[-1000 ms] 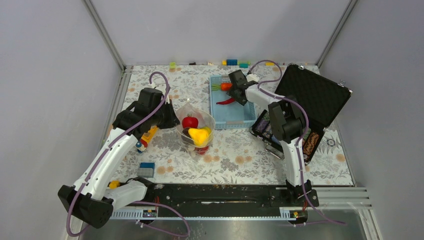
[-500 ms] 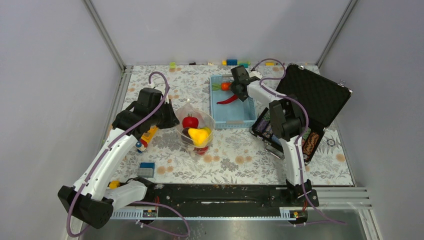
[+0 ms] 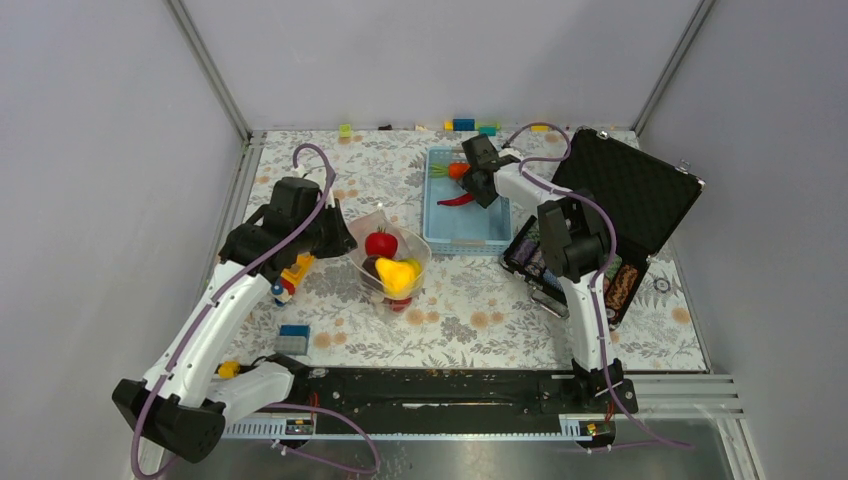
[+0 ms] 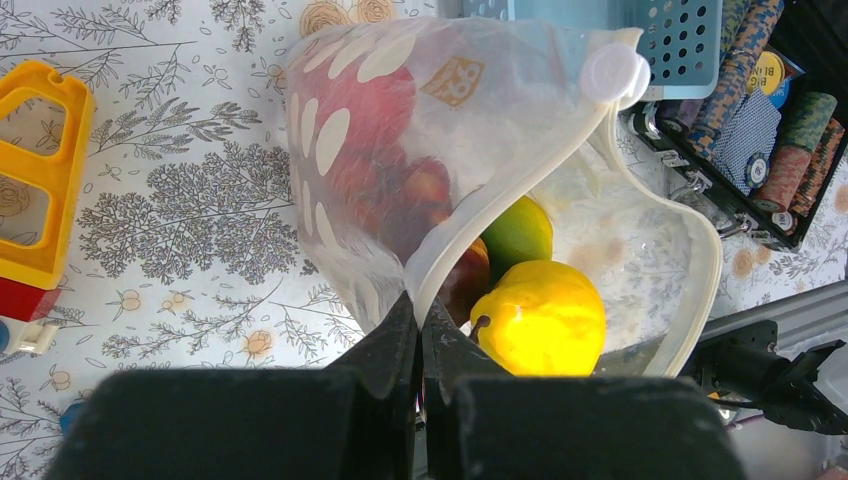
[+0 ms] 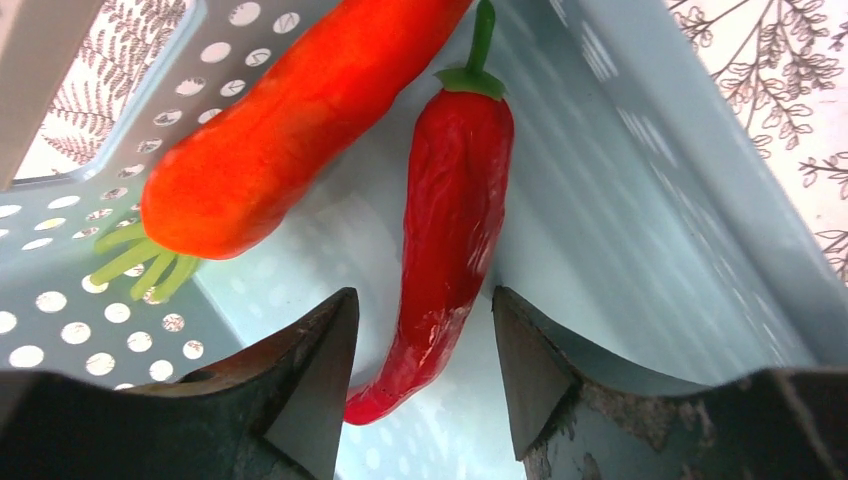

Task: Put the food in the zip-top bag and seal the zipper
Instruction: Pick up the fake vegetable from the bin.

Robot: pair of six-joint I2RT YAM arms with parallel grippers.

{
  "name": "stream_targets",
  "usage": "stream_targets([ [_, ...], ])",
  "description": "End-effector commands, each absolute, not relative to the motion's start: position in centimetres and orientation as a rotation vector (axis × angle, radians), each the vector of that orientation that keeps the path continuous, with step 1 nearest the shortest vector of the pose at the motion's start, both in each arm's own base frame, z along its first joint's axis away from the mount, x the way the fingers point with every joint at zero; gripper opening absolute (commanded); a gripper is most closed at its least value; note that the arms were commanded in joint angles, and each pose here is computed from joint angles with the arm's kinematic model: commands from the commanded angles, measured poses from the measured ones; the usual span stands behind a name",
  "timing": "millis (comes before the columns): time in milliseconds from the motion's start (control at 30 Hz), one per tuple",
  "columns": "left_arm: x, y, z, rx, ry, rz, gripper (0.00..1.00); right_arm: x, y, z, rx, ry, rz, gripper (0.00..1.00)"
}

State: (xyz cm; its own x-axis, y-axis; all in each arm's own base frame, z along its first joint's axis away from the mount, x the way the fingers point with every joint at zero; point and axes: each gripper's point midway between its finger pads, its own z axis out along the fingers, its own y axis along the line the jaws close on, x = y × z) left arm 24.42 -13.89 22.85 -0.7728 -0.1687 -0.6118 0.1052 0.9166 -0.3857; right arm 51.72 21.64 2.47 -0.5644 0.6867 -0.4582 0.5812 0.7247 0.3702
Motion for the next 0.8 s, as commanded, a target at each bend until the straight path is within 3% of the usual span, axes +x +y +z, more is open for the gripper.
stream_targets([
  [0, 25.0, -14.1, 25.6, -0.031, 2.293, -0.57, 0.0, 50.3, 18.9, 2.5, 0.977, 2.338, 0.11, 0.57],
  [500, 24.8, -14.5, 25.9, -0.013, 2.278, -0.607, 0.0, 52.2, 19.5, 6.5, 0.78, 2.25, 0.211, 0.1],
  [767, 25.0, -14.7, 25.6, -0.016, 2.293, -0.61, 0.0, 52.0, 22.5, 10.7, 0.583, 2.211, 0.47, 0.03],
])
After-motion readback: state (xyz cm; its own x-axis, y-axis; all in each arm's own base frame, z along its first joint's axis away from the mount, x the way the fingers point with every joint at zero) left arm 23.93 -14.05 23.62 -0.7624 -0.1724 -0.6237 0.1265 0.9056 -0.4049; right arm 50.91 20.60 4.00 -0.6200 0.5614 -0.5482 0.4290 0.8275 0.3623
